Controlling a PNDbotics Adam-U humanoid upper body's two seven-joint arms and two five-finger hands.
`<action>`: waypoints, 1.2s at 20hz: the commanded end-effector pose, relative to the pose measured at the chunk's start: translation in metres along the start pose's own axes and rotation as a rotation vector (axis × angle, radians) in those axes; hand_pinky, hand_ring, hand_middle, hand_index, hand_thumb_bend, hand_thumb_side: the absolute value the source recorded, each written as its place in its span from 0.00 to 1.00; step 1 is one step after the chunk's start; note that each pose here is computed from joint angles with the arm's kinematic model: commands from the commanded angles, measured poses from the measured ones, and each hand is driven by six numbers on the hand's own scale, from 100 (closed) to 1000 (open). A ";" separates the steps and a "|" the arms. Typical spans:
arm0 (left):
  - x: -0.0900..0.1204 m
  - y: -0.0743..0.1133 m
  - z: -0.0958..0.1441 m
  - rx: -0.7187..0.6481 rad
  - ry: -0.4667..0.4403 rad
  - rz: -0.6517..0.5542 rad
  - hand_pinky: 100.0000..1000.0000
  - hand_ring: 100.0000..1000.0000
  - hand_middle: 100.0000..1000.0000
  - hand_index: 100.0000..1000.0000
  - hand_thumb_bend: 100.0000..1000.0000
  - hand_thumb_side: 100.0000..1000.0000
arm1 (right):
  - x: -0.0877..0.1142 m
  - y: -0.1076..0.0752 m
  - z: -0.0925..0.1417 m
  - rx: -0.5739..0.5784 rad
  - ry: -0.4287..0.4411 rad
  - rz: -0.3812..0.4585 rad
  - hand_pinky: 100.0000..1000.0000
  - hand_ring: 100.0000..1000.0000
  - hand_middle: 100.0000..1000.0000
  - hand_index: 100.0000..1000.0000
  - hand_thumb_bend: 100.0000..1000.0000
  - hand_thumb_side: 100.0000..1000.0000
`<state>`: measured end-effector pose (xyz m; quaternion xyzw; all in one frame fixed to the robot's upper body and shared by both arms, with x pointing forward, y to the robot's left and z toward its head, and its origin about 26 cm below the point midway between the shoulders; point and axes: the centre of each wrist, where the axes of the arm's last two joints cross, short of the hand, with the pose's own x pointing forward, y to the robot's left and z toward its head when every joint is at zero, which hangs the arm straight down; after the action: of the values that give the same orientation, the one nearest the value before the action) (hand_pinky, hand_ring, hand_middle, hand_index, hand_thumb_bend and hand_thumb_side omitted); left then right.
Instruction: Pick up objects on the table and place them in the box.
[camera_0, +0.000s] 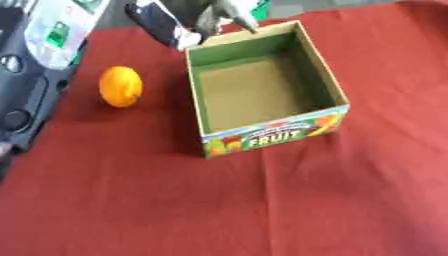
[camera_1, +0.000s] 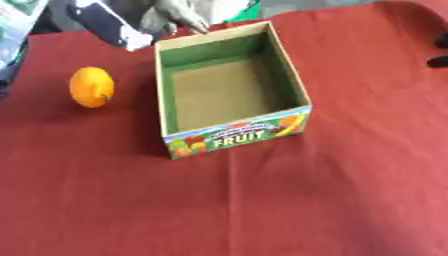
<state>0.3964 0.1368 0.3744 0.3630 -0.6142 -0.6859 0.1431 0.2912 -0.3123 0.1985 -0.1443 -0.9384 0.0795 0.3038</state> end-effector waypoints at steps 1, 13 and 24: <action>0.000 0.011 -0.006 0.081 0.024 -0.031 0.43 0.39 0.35 0.34 0.00 0.24 | 0.008 -0.001 -0.008 0.019 -0.039 -0.008 0.54 0.67 0.58 0.74 0.00 1.00; 0.001 -0.025 -0.043 0.027 0.041 -0.036 0.47 0.41 0.39 0.38 0.00 0.21 | 0.010 0.004 -0.015 0.032 -0.051 -0.041 0.54 0.67 0.58 0.74 0.00 1.00; 0.001 -0.062 -0.058 -0.079 0.082 -0.019 0.57 0.53 0.52 0.62 0.00 0.11 | 0.012 0.007 -0.020 0.042 -0.067 -0.057 0.54 0.67 0.58 0.74 0.00 1.00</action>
<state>0.4503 0.1043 0.3059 0.3778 -0.5744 -0.7030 0.1821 0.2971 -0.3017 0.2101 -0.1118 -0.9453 0.0887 0.2933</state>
